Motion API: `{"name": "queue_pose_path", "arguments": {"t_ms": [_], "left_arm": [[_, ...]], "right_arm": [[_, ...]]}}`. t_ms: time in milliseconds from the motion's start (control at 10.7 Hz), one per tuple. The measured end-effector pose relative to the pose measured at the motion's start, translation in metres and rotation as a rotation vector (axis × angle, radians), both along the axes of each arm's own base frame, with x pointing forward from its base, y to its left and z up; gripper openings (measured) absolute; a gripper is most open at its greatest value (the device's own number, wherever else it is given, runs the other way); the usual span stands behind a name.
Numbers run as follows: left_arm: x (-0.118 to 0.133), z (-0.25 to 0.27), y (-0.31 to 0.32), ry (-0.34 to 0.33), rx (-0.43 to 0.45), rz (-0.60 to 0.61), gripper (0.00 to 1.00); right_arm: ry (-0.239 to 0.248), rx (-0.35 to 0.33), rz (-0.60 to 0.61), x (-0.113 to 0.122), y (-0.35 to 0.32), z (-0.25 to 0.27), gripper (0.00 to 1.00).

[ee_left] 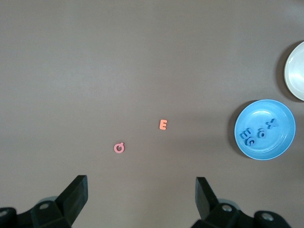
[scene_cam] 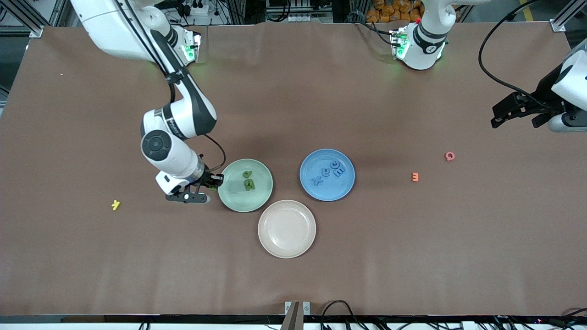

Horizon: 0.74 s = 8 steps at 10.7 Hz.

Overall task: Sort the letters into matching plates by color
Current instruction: 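Carry the green B over the green plate with the right gripper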

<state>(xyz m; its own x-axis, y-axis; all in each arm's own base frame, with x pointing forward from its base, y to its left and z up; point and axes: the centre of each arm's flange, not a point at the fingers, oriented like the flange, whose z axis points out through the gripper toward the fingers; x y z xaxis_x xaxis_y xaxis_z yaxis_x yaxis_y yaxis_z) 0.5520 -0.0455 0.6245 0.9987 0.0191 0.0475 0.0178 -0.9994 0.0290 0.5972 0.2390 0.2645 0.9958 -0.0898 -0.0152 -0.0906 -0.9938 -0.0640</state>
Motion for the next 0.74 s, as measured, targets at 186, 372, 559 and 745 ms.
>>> {"name": "queue_pose_path", "arguments": {"t_ms": [186, 372, 559, 745], "left_arm": [[0.001, -0.002, 0.003, 0.003, 0.000, 0.006, 1.00], [0.003, -0.005, 0.005, 0.009, 0.001, 0.009, 1.00], [0.003, -0.006, 0.005, 0.011, 0.001, 0.010, 1.00], [0.004, -0.005, 0.005, 0.007, 0.001, 0.010, 1.00]], "right_arm": [[0.006, -0.001, -0.016, -0.001, 0.016, -0.007, 0.28], [0.014, -0.003, -0.038, -0.005, 0.027, -0.012, 0.28], [0.019, -0.005, -0.045, -0.006, 0.031, -0.015, 0.28], [0.023, -0.005, -0.050, -0.007, 0.032, -0.018, 0.28]]}}
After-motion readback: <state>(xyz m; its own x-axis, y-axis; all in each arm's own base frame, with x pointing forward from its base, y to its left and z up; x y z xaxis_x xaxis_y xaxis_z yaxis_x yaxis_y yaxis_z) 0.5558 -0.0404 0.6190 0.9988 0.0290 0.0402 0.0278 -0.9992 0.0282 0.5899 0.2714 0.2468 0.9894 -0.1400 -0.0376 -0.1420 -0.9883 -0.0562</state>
